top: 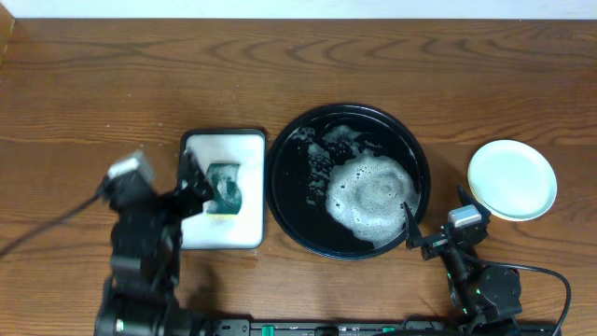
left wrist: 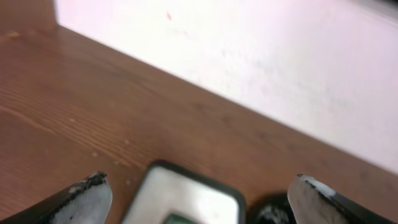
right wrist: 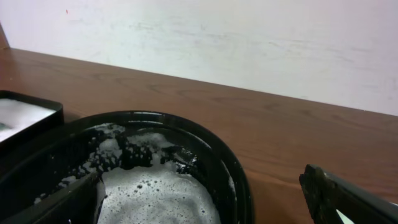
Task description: Clean dirty plates on tray and stack at the side
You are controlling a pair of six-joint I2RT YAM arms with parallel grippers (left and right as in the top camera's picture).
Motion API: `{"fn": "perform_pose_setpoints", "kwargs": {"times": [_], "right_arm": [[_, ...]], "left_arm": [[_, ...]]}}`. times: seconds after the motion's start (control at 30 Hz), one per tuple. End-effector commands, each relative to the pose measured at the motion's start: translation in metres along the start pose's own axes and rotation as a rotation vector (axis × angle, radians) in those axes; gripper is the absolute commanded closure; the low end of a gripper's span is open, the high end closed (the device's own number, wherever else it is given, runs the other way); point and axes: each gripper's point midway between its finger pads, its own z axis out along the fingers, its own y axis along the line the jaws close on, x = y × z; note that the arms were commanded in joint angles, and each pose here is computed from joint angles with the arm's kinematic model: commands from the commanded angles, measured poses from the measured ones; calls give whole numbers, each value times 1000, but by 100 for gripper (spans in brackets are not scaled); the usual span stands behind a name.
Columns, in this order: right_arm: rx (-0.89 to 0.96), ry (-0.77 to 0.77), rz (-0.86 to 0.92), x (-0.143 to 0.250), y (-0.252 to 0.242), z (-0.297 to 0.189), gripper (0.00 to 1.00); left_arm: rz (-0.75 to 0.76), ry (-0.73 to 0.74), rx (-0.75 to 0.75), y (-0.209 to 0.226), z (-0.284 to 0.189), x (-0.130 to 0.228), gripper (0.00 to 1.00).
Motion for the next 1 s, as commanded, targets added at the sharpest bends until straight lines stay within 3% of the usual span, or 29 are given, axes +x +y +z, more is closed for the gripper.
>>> {"fn": "perform_pose_setpoints", "kwargs": {"times": [0.0,0.2,0.57,0.97], "right_arm": [[11,0,-13,0,-2,0,1],[11,0,-13,0,-2,0,1],[11,0,-13,0,-2,0,1],[11,0,-13,0,-2,0,1]], "left_arm": [[-25,-100,-10,17,-13,1,6],[-37,-262,45,30,-31,13,6],[-46,-303,34,49,3,61,5],[-6,-163,-21,62,12,96,5]]}}
